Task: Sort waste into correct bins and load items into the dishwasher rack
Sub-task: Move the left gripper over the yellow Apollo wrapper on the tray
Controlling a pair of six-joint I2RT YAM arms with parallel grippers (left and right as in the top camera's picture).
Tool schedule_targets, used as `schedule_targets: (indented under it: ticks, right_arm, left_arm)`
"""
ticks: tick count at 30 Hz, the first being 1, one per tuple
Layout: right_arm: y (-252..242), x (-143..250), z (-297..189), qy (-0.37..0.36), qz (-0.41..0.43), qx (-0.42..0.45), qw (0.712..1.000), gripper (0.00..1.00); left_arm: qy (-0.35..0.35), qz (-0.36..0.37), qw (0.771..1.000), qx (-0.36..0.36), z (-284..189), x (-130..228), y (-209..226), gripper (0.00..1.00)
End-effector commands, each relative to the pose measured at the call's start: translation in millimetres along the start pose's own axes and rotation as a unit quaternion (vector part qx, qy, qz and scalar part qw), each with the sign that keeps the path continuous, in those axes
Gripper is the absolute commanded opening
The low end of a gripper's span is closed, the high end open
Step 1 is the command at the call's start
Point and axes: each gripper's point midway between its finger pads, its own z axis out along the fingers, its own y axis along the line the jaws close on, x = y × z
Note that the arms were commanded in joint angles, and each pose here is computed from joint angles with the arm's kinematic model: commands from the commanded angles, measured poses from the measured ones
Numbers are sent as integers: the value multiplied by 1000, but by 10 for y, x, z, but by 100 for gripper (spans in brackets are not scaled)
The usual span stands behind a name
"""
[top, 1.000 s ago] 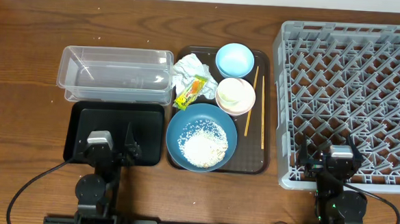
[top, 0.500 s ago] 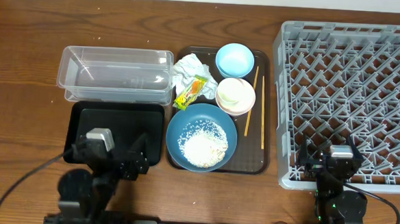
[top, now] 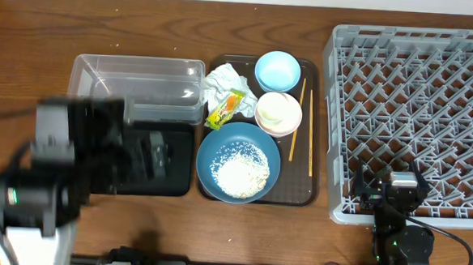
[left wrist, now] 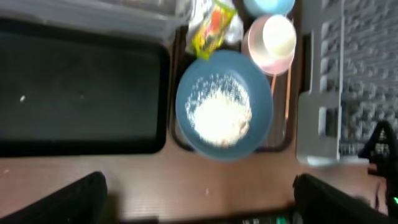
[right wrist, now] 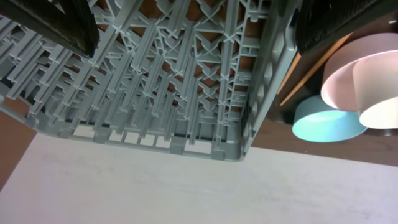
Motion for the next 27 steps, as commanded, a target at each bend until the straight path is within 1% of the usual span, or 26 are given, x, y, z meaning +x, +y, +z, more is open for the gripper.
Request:
schedule_targets:
  ticks: [1, 4, 10, 11, 12, 13, 16, 17, 18, 19, 20, 22, 27]
  right_arm:
    - [-29, 13, 0, 2, -2, 7, 1000, 99]
    - [-29, 15, 0, 2, -2, 7, 1000, 99]
    - [-28, 13, 0, 2, -2, 7, 1000, 99]
    - [-29, 13, 0, 2, -2, 7, 1000, 99]
    - [-28, 12, 0, 2, -2, 7, 1000, 99]
    - [-28, 13, 0, 2, -2, 7, 1000, 99]
    - [-29, 13, 0, 2, -2, 7, 1000, 99]
    - [-28, 13, 0, 2, -2, 7, 1000, 99]
    - [-28, 13, 0, 2, -2, 7, 1000, 99]
    - [-29, 13, 0, 2, -2, 7, 1000, 99]
    - [-29, 13, 0, 2, -2, 7, 1000, 99]
    - [-29, 12, 0, 2, -2, 7, 1000, 99]
    - [-29, 13, 0, 2, -2, 7, 1000, 99]
  left_arm:
    - [43, 11, 999, -10, 63, -163, -16, 98]
    - [78, -21, 997, -8, 243, -214, -1, 98]
    - [137, -43, 990, -13, 612, -290, 79, 98]
    - [148, -48, 988, -7, 670, -291, 71, 95]
    - [157, -52, 986, -2, 725, -298, 64, 77]
    - [162, -53, 985, 1, 762, -302, 55, 63]
    - [170, -37, 985, -4, 913, -338, 22, 31]
    - [167, -25, 986, -9, 969, -362, 3, 27]
    - [164, -13, 986, -13, 1018, -380, -22, 19]
    - [160, -2, 987, -19, 1072, -399, -56, 13]
    - [155, 6, 987, -30, 1126, -417, -84, 11]
    - [141, 23, 988, -52, 1224, -453, -141, 11]
    - [113, 100, 985, -88, 1477, -463, -336, 11]
